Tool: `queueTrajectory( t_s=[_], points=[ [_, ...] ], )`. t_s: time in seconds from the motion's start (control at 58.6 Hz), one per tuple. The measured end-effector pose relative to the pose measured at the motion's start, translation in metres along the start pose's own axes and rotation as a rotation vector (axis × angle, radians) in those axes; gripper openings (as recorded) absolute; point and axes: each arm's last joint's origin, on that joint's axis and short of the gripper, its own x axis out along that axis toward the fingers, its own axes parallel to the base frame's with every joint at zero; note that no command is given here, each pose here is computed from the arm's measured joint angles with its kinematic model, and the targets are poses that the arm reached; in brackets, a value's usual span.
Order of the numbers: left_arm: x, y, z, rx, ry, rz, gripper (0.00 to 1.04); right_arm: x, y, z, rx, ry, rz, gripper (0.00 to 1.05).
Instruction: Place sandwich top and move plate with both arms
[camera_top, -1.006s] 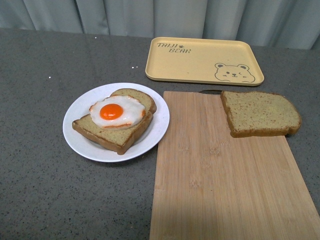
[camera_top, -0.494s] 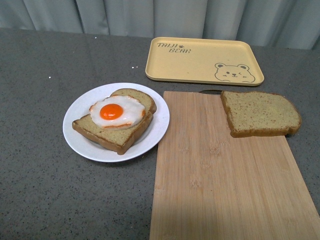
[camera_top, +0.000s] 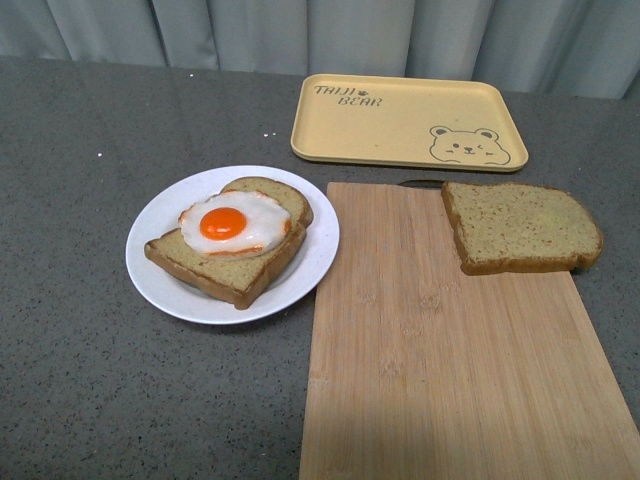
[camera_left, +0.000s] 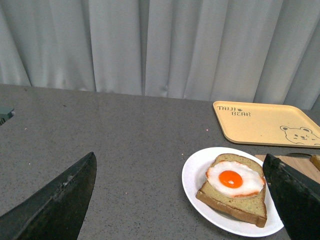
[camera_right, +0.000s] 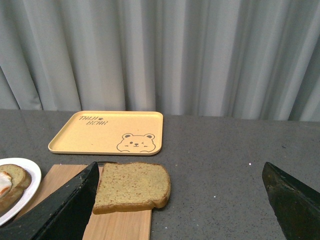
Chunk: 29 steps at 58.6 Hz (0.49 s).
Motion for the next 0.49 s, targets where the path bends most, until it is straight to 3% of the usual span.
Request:
queueTrajectory(
  t_s=[0.034, 0.085, 0.119, 0.153, 0.29, 0.392, 0.494],
  points=[
    [0.0, 0.0, 0.0, 0.0, 0.0, 0.0, 0.98, 0.001, 0.0, 0.001, -0.029, -0.007, -0.046, 0.95],
    [0.0, 0.0, 0.0, 0.0, 0.0, 0.001, 0.98, 0.005, 0.0, 0.006, -0.152, -0.018, -0.291, 0.95],
    [0.0, 0.0, 0.0, 0.0, 0.0, 0.001, 0.98, 0.01, -0.004, 0.004, -0.217, 0.045, -0.392, 0.95],
    [0.0, 0.0, 0.0, 0.0, 0.0, 0.0, 0.98, 0.015, -0.007, 0.002, -0.242, 0.096, -0.412, 0.95],
    [0.0, 0.0, 0.0, 0.0, 0.0, 0.0, 0.98, 0.044, -0.026, 0.003, -0.224, 0.221, -0.356, 0.95],
    [0.0, 0.0, 0.0, 0.0, 0.0, 0.001, 0.98, 0.085, -0.047, 0.001, -0.1, 0.356, -0.25, 0.95],
    [0.0, 0.0, 0.0, 0.0, 0.0, 0.0, 0.98, 0.121, -0.06, -0.02, 0.051, 0.54, -0.107, 0.95]
  ],
)
